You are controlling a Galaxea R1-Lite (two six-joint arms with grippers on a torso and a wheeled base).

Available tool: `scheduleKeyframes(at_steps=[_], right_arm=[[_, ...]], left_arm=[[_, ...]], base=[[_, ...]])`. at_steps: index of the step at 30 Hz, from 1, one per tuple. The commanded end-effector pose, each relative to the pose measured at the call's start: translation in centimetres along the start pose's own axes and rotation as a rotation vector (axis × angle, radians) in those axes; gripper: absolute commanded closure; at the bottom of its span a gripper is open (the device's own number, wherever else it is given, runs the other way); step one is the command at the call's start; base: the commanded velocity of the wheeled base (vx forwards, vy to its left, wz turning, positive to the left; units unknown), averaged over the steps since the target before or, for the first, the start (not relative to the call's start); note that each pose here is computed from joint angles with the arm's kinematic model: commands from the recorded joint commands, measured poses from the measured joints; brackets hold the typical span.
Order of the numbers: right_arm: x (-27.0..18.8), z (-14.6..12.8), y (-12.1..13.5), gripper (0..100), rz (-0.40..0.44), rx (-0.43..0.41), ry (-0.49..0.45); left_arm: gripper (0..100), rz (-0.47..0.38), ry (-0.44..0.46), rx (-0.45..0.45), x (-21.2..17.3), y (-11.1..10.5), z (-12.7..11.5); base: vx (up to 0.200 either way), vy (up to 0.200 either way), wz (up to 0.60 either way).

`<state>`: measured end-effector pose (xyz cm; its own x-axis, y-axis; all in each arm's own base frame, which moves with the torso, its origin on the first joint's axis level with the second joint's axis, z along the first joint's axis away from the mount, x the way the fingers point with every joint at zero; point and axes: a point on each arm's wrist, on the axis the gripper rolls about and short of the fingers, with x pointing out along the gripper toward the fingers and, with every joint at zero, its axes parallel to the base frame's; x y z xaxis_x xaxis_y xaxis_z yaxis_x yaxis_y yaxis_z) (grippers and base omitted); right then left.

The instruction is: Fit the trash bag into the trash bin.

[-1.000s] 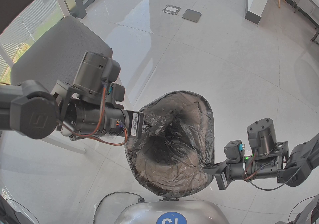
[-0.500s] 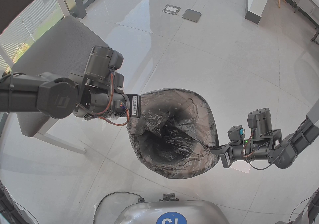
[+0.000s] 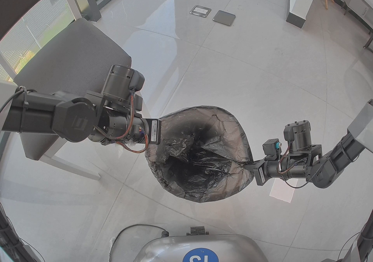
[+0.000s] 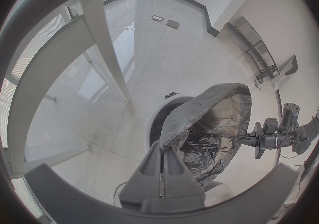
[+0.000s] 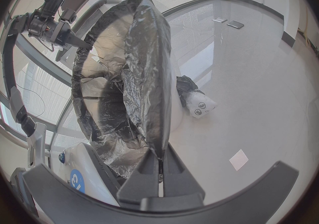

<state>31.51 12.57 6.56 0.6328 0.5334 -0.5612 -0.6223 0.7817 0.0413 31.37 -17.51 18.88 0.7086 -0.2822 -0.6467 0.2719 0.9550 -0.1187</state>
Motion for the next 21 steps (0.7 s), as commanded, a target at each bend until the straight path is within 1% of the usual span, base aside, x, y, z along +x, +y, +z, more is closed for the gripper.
scheduleKeyframes(at_steps=[1, 7, 12, 15, 16, 21], right_arm=[[1.0, -0.1, -0.3, 100, 0.002, 0.0, 0.007], [1.8, 0.6, -0.6, 100, -0.001, -0.005, -0.011], [2.6, 1.6, -0.7, 100, 0.0, -0.014, -0.038], [2.9, 1.6, -0.8, 100, 0.002, -0.015, -0.035], [3.0, 1.7, -0.8, 100, 0.002, -0.016, -0.037], [3.3, 1.4, -0.8, 100, 0.004, -0.019, -0.029]], left_arm=[[100, 0.02, -0.001, -0.009, 0.1, 0.8, 0.1], [100, 0.035, 0.003, -0.014, 0.1, 1.6, 0.1], [100, 0.044, 0.03, -0.01, 0.4, 1.8, -0.6], [100, 0.058, 0.043, -0.007, 0.4, 2.4, -1.0], [100, 0.07, 0.053, -0.005, 0.4, 2.9, -1.2], [100, 0.08, 0.058, -0.011, 0.4, 3.4, -1.4]], base=[[0.0, 0.0, 0.0], [0.0, 0.0, 0.0], [0.0, 0.0, 0.0], [0.0, 0.0, 0.0], [0.0, 0.0, 0.0], [0.0, 0.0, 0.0]])
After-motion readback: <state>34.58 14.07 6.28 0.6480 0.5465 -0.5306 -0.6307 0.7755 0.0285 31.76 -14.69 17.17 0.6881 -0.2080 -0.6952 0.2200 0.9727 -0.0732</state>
